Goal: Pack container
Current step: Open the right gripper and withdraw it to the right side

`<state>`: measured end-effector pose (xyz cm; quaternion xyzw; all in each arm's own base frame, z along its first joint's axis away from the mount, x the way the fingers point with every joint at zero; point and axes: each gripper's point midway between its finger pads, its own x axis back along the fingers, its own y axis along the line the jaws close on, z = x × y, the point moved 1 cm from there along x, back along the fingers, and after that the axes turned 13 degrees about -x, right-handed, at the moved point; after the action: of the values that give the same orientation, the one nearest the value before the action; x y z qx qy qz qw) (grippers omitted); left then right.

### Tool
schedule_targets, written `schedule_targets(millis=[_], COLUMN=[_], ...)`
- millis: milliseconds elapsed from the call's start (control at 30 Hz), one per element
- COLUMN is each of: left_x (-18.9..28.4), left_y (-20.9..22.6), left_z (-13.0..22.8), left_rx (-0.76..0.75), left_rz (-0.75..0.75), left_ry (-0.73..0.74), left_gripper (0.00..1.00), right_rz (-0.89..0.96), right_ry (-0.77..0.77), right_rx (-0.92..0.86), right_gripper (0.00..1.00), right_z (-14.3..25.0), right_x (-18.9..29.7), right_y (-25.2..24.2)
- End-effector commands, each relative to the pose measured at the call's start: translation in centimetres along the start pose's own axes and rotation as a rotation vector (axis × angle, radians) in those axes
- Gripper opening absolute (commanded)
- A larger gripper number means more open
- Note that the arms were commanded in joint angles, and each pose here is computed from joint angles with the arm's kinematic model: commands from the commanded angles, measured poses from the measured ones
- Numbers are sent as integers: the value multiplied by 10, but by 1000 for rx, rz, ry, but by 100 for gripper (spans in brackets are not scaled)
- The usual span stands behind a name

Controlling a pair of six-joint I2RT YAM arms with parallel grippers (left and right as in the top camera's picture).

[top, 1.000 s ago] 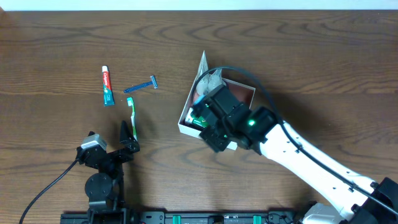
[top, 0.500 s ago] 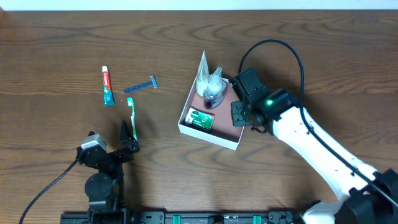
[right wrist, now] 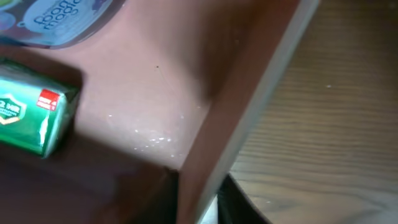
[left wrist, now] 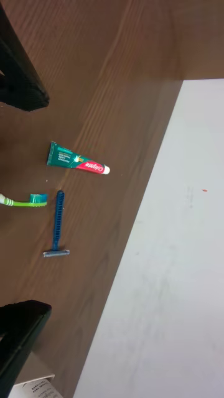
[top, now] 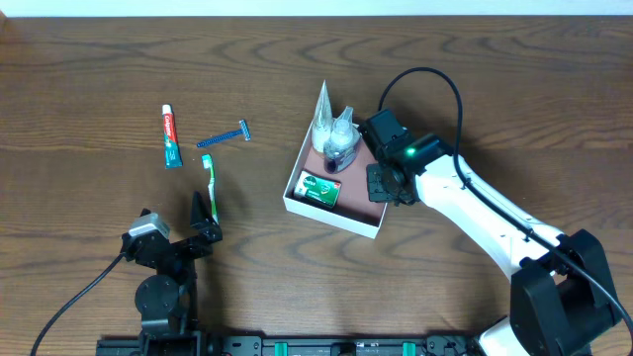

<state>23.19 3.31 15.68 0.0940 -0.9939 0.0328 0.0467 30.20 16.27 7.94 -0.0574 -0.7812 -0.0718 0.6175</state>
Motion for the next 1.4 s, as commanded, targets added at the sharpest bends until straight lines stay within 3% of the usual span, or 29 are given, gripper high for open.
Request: schedule_targets(millis=[0,133,567,633,700,767,967,1133,1300,1367], left_x=[-2,-2,-2,-2,-2,-2,-2,-2,-2,-2], left_y=[4,4,4,4,4,4,4,4,4,4], left_z=[18,18,18,18,18,18,18,18,18,18], left_rx=[-24,-24,-24,-24,-24,-24,-24,-24,-24,-24], left_rz=[-20,-20,-20,-20,-20,-20,-20,-20,-20,-20], left_ry=[55,55,55,55,55,55,55,55,55,55], left_gripper=[98,98,98,98,98,98,98,98,98,98], right_rz=[9,50,21,19,21,19,-10,-104,-158,-157], right_ry=[-14,-57,-139,-143,-143,-141,-162,-241,-391,-441], right_rx=[-28,-30,133,145,146,155,162,122,15,-51], right_gripper=[5,1,6,20,48,63,68,70,82,92], right_z=[-5,-14,-35,-37,-37,-37,-44,-65,-96,-109], right_x=[-3,-3,-1,-1,-2,-2,10,57,112,126], right_y=[-4,-12,-3,-4,-5,-5,1,6,-22,-43])
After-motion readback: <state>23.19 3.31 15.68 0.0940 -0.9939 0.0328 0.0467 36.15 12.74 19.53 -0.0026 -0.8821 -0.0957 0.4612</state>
